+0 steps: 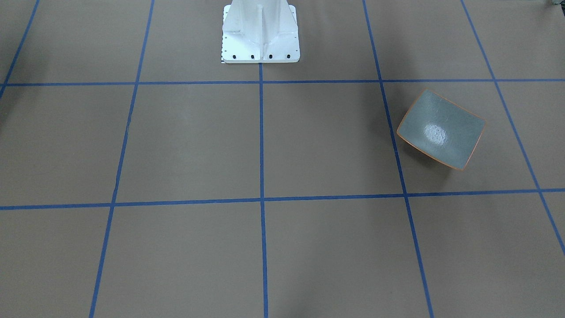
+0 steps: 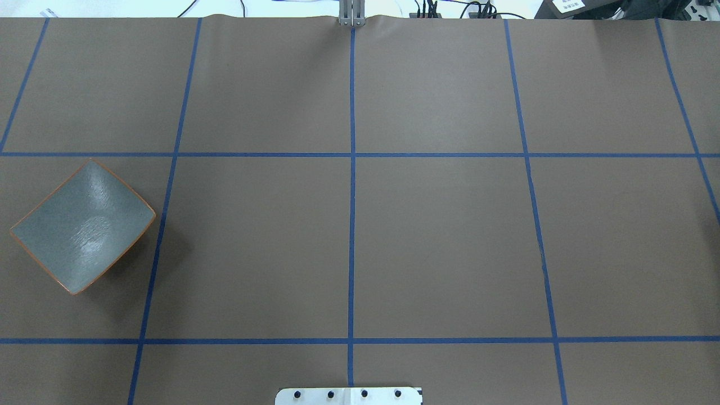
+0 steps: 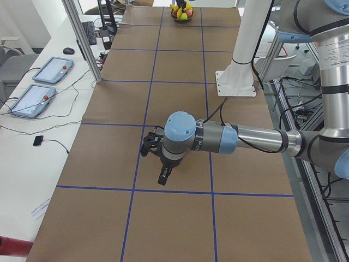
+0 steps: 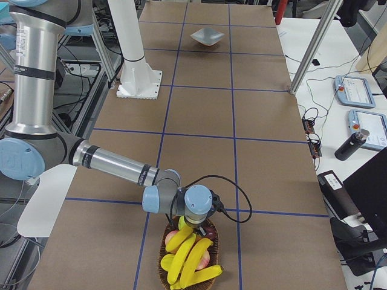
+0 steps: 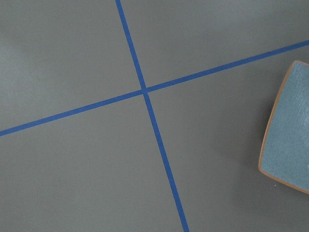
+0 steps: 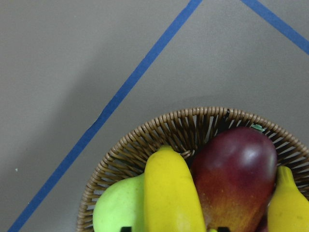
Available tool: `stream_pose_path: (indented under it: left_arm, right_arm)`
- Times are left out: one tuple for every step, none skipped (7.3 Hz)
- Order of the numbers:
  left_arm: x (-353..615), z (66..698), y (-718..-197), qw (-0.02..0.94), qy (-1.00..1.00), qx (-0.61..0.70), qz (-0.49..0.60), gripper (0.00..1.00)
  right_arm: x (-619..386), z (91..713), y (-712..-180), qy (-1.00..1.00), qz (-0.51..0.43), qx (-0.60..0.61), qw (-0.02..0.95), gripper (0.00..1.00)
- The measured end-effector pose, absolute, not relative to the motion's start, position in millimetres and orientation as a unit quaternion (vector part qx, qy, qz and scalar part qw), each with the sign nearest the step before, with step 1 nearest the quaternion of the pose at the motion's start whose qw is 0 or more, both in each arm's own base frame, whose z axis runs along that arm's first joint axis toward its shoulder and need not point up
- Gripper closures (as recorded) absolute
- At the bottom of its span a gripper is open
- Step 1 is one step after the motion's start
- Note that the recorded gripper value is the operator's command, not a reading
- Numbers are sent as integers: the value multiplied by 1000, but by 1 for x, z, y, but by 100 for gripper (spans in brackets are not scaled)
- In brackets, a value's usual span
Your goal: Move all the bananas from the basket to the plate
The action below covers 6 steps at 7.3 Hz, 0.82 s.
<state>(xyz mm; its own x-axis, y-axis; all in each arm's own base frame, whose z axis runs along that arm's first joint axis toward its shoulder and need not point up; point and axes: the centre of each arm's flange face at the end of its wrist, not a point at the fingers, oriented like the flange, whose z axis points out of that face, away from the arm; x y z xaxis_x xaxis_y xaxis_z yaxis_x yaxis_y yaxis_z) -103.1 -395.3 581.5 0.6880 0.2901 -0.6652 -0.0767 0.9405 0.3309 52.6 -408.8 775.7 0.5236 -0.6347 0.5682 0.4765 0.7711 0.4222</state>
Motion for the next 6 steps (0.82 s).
stream_pose_path:
  left_arm:
    - [-103, 581, -395, 908, 382, 140, 101, 0]
    - [-103, 581, -395, 908, 382, 140, 101, 0]
    - [-103, 582, -395, 908, 382, 139, 101, 0]
    - [-103, 582, -395, 908, 383, 139, 101, 0]
    - [-103, 581, -395, 908, 383, 139, 101, 0]
    - [-103, 578, -397, 907, 382, 142, 102, 0]
  right_arm:
    - [52, 770, -411, -365, -325, 112, 865, 100]
    - [52, 762, -415, -362, -328, 120, 864, 100]
    - [52, 750, -421, -359, -331, 128, 863, 100]
    - [52, 738, -428, -358, -329, 136, 863, 100]
    - [55, 726, -438, -357, -319, 141, 867, 100]
    - [59, 712, -452, -356, -290, 144, 876, 100]
